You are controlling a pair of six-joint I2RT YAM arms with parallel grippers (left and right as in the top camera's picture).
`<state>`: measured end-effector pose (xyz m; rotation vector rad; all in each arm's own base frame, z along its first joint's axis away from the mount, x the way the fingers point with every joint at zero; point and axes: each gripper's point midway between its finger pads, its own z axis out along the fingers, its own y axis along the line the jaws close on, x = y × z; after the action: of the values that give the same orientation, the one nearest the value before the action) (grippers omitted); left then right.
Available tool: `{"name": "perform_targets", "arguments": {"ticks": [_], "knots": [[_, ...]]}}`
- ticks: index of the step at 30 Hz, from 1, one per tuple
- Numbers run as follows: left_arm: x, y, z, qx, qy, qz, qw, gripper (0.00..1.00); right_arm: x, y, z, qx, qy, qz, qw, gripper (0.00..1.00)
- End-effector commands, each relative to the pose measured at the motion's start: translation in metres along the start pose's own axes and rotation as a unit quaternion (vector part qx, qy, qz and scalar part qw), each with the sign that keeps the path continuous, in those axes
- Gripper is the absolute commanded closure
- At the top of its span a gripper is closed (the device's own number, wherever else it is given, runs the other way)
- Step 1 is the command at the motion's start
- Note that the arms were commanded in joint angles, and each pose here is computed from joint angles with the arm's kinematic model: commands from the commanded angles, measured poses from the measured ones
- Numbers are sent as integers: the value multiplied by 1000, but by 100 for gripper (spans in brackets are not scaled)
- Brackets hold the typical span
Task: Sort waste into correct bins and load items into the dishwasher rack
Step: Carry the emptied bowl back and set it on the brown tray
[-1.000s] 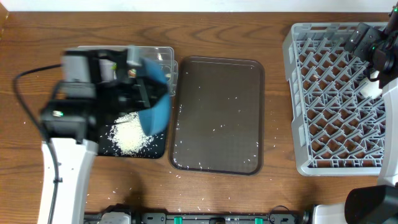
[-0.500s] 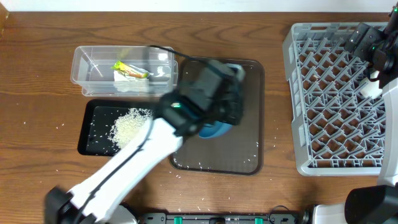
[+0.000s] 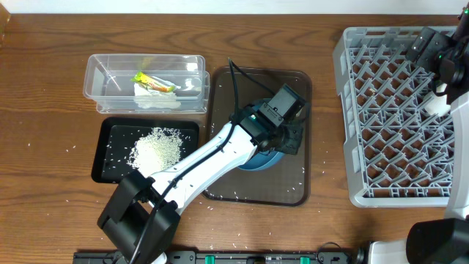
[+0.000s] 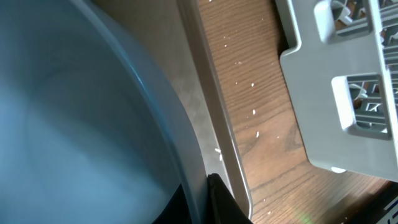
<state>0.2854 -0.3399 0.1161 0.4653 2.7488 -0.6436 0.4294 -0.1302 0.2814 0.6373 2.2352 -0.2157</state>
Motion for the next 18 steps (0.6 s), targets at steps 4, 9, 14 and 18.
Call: {"name": "perform_targets", "arguments": {"ticks": [4, 9, 14, 18], "knots": [[-9, -4, -8, 4, -16, 0, 1000, 83, -9, 0, -6, 3, -13, -3, 1000, 1], [-9, -4, -8, 4, -17, 0, 1000, 69, -9, 2, -6, 1, -13, -5, 1000, 1], [-14, -5, -17, 8, -28, -2, 1000, 65, -8, 0, -6, 3, -12, -3, 1000, 1], [-25, -3, -38, 15, -53, -7, 998, 64, -9, 0, -6, 3, -12, -3, 1000, 1]]}}
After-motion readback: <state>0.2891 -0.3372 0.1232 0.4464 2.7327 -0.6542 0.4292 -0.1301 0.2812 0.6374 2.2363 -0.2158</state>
